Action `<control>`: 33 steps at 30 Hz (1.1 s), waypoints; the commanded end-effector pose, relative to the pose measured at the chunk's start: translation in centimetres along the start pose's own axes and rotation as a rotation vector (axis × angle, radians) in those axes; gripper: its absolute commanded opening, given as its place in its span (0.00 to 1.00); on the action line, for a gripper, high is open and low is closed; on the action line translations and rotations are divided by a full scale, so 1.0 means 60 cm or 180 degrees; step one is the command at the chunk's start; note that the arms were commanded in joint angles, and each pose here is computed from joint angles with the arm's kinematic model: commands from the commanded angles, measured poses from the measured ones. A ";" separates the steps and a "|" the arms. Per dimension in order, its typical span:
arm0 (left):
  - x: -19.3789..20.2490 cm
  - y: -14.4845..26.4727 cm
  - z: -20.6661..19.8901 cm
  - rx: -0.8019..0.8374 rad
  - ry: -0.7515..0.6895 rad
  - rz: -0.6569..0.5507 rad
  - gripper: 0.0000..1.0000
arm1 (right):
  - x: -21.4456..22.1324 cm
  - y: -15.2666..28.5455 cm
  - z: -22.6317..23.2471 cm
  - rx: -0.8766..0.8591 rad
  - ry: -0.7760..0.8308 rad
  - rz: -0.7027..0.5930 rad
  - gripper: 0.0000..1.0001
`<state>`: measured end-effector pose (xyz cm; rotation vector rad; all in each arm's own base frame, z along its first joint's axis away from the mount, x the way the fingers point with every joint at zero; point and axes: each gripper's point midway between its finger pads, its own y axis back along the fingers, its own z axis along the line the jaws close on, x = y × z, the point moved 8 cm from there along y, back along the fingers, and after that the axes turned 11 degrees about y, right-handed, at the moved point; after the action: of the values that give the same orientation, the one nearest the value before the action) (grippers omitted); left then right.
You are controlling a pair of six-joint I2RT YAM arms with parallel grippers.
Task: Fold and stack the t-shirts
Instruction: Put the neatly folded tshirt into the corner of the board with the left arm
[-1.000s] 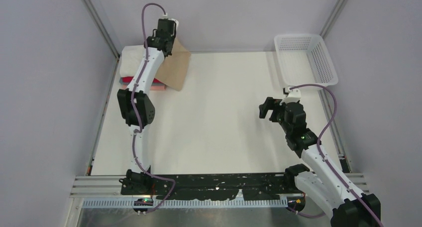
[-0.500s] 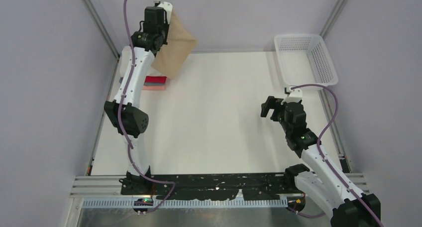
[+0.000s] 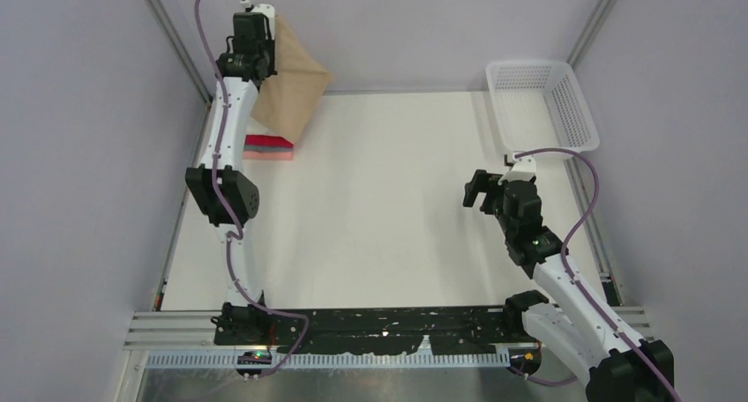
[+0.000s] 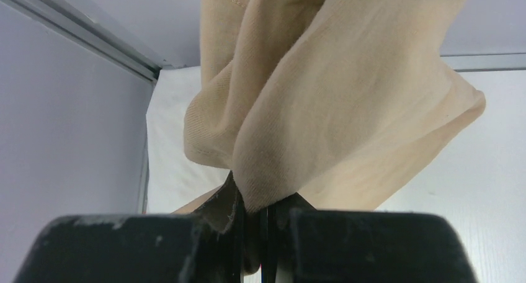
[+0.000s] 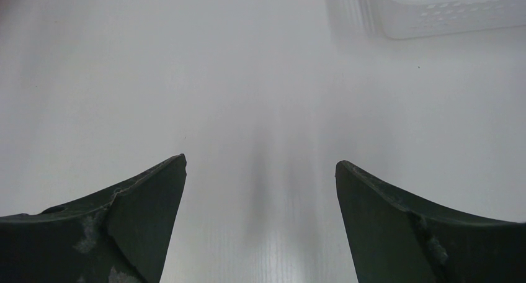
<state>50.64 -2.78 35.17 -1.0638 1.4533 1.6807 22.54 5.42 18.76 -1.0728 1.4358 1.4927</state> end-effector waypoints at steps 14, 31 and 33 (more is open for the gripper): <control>0.011 -0.129 0.184 -0.0118 0.1339 -0.0215 0.00 | -0.018 -0.021 -0.007 0.0226 0.0032 0.0058 0.95; 0.017 -0.101 0.222 -0.0327 0.1655 -0.0131 1.00 | -0.042 -0.035 -0.011 0.0383 0.0105 0.0135 0.95; 0.001 -0.066 0.218 -0.0257 0.1706 -0.0140 1.00 | -0.050 -0.031 -0.011 0.0396 0.0048 0.0065 0.95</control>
<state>55.18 11.18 25.92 -1.5549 1.7817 1.6219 24.49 5.15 17.94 -0.9875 1.6065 1.4852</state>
